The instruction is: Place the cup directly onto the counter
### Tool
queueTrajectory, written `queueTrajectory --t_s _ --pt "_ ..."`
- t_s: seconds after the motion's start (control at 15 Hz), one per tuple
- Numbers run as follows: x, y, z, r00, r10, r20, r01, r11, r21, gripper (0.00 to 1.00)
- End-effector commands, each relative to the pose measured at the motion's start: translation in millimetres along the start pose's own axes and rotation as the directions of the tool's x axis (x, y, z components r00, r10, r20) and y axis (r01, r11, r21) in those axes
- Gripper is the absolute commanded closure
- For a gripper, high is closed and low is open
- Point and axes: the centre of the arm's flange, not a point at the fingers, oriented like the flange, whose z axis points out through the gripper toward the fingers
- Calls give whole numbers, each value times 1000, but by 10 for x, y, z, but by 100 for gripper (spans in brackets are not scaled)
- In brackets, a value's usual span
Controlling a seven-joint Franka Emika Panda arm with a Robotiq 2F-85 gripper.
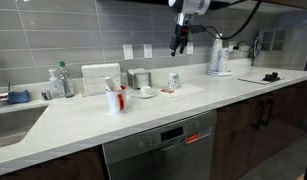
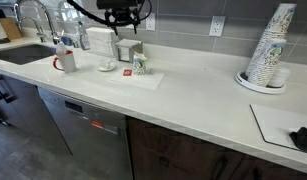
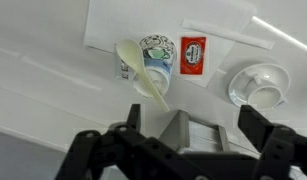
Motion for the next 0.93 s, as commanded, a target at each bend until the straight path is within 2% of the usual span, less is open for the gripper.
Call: queueTrajectory --t_s 0.0,0.13,0.47,0.87 --pt "184 326 246 1000 -18 22 17 998 53 0" --pt "230 413 374 999 -32 14 31 998 61 0" --pt "323 556 712 993 -113 29 108 985 134 0" --pt "397 632 1043 987 -153 46 144 975 169 0"
